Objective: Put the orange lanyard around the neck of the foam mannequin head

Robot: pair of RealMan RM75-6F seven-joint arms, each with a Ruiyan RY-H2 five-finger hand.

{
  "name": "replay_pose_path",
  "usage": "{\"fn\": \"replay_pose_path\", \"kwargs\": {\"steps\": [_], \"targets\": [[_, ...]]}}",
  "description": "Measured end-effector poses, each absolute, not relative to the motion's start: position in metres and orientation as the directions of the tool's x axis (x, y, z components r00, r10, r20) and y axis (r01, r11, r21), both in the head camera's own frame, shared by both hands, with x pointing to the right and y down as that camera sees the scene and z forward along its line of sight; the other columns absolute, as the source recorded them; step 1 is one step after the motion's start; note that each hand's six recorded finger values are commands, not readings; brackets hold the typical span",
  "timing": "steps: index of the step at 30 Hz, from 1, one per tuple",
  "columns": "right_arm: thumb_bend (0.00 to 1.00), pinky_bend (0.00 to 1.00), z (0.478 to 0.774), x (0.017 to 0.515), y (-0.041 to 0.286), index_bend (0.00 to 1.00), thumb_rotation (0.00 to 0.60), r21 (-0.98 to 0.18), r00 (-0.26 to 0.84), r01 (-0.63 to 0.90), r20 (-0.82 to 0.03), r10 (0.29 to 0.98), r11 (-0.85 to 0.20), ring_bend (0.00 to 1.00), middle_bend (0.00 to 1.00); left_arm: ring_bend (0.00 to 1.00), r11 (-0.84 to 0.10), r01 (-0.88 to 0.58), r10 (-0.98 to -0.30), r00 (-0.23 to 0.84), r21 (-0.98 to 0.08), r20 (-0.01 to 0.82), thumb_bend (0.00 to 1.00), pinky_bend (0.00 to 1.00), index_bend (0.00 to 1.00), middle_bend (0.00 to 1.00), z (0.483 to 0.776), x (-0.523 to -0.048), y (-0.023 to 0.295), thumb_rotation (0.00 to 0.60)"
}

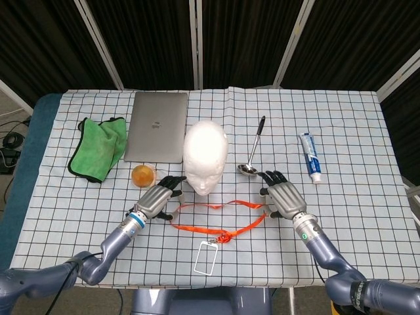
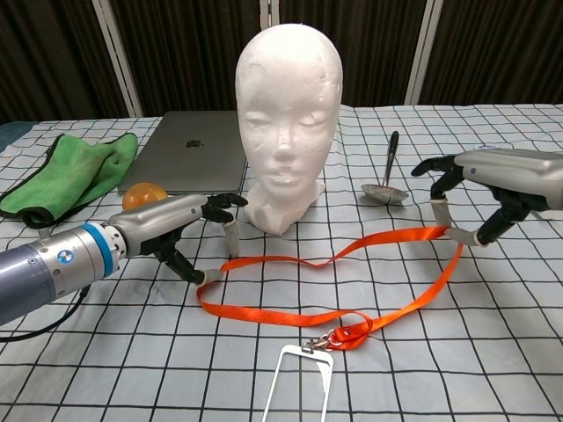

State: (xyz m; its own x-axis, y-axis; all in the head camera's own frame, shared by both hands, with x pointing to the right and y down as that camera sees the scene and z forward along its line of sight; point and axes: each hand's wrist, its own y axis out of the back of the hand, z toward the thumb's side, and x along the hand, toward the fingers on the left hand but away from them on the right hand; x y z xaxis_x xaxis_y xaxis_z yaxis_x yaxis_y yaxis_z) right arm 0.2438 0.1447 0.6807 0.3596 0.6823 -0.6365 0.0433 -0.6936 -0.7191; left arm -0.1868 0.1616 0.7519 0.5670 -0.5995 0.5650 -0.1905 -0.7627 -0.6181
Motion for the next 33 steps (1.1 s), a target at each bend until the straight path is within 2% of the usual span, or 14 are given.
{"fn": "replay_pose_path", "kwargs": {"steps": [33], "targets": [[0.46,0.0,0.6742,0.2444,0.141,0.69,0.6,-0.727,0.371,0.036,-0.628,0.684,-0.686,0.0,0.08,0.0,-0.762,-0.212,-0.617,0.522,-0.612,0.589,0.44,0.0,0.47,0.0,0.7576,-0.1797,0.1563,0.6]]}}
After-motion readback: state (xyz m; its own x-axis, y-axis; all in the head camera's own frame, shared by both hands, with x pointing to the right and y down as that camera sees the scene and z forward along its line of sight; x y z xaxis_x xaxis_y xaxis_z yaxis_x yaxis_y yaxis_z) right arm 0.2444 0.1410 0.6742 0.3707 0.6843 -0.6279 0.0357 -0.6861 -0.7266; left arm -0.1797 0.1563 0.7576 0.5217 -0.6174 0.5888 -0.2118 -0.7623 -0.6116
